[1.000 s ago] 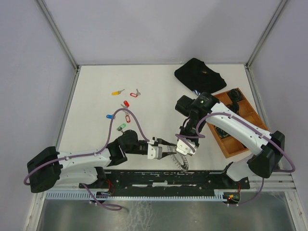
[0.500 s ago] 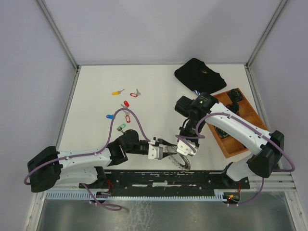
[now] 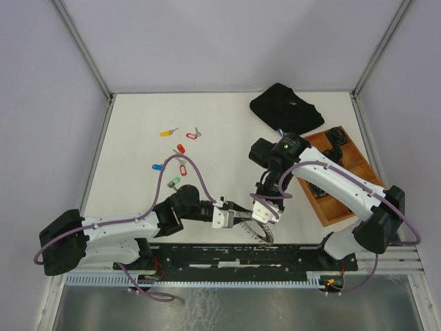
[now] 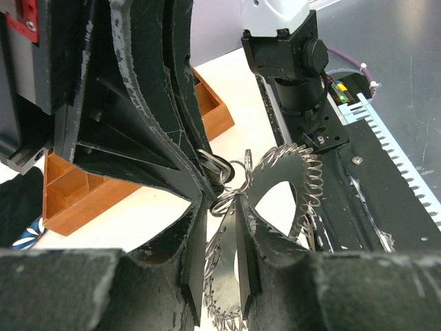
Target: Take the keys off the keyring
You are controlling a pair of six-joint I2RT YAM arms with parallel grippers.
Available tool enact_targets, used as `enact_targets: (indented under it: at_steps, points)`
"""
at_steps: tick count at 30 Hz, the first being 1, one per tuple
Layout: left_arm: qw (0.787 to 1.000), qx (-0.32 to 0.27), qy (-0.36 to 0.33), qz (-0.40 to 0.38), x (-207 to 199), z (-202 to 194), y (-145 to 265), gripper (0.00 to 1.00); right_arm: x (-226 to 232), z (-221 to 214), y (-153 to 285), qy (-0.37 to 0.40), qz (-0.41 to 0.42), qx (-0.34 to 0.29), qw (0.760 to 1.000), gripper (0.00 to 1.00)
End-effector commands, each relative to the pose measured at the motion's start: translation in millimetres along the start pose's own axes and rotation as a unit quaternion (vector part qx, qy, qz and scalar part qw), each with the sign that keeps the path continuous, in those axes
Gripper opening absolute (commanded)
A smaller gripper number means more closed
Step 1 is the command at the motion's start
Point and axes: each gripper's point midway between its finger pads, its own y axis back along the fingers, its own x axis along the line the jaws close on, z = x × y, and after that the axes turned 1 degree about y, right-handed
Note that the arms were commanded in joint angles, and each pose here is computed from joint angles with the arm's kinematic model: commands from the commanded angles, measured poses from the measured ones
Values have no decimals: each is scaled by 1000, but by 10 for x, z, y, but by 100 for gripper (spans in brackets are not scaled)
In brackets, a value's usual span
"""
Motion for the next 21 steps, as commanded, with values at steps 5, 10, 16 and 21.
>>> enact_targets:
  at_steps: [5, 10, 16, 21]
  points:
    - [999, -24, -28, -18, 21, 210, -54, 23, -43, 113, 98, -1, -12, -2, 1000, 0]
    - [999, -19, -27, -18, 11, 198, -39, 11, -43, 88, 103, -5, -12, 4, 1000, 0]
    - [1000, -12, -26, -12, 18, 176, -6, 3, -33, 88, 124, -5, -14, 10, 1000, 0]
    - [999, -16, -33, -2, 26, 210, 48, 3, -10, 68, 140, -7, -15, 20, 1000, 0]
